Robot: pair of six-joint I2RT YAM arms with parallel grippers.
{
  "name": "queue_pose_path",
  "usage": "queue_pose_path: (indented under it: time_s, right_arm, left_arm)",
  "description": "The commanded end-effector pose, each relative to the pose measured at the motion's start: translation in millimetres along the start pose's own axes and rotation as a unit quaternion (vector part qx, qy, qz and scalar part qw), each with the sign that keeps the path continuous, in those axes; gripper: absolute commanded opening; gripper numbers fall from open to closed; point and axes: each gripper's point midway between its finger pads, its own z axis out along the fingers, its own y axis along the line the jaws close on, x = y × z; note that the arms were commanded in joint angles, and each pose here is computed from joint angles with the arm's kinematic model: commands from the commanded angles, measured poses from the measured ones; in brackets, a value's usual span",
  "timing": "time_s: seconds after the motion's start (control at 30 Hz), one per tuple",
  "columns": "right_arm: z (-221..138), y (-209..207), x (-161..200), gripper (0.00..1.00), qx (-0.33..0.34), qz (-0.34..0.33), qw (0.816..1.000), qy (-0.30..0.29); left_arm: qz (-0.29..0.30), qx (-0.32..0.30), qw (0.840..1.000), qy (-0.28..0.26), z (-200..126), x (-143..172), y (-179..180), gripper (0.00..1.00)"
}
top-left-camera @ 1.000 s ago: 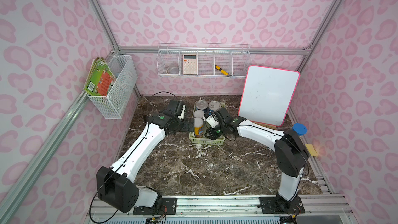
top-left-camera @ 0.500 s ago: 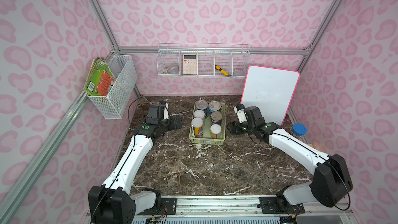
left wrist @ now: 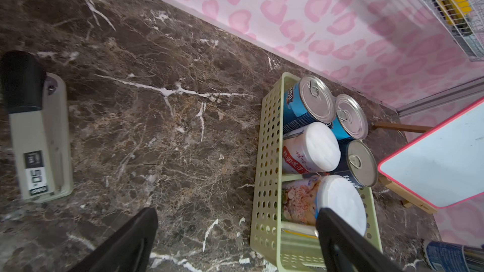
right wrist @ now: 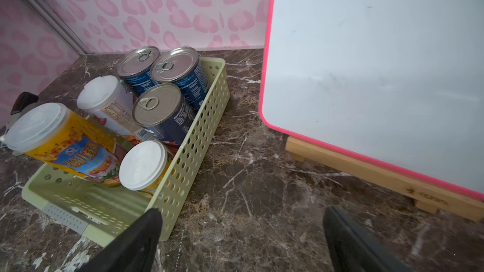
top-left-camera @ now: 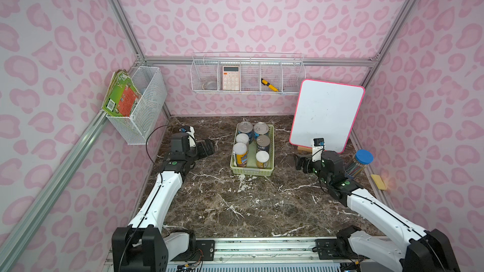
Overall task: Put the canned food in the basket
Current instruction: Move the basket to the center of the board.
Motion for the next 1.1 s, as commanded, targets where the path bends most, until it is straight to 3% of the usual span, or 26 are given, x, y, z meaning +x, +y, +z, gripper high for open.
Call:
queue_pose_path:
  time_s: [0.0,0.1,0.2,0.6,0.77,0.9,1.03,1.07]
  right_arm:
    - [18.1,34.9,13.8,0.93,-0.047,0.002,0.998,0.046]
    - [35.8,73.8,35.8,0.88,-0.074,-0.016,0.991,0.108]
    - [50.9,83.2,62.7,0.85,-0.06,-0.003,0.981,0.184]
    - [80.2,73.0,101.8,0.76,-0.03,-0.004,0.963,0.268]
    - [80.2,63.6,109.0,0.51,-0.025,-0.004,0.956,0.291]
    - [71.2,59.6,112.2,0.48,-0.028,-0.022,0.952,0.305]
    - [64.8,56.6,120.2,0.25,-0.036,-0.037,0.943,0.328]
    - [64.1,57.3,120.8,0.23,-0.039,-0.038,0.942,0.33]
  left_arm:
    - [-0.005,0.069,0.997,0.038,16.6,12.7,-19.0,0.94]
    - [-0.024,0.078,0.995,0.064,31.9,31.2,-17.3,0.86]
    - [-0.009,0.083,0.993,0.087,43.4,47.6,-29.0,0.82]
    - [-0.018,0.063,0.986,0.151,69.9,103.7,-35.8,0.67]
    - [-0.006,0.06,0.982,0.178,70.4,129.9,-44.3,0.65]
    - [-0.022,0.066,0.98,0.185,64.4,144.5,-45.5,0.64]
    - [-0.027,0.068,0.98,0.186,52.6,153.5,-47.7,0.64]
    - [-0.029,0.066,0.98,0.185,49.7,155.0,-46.2,0.64]
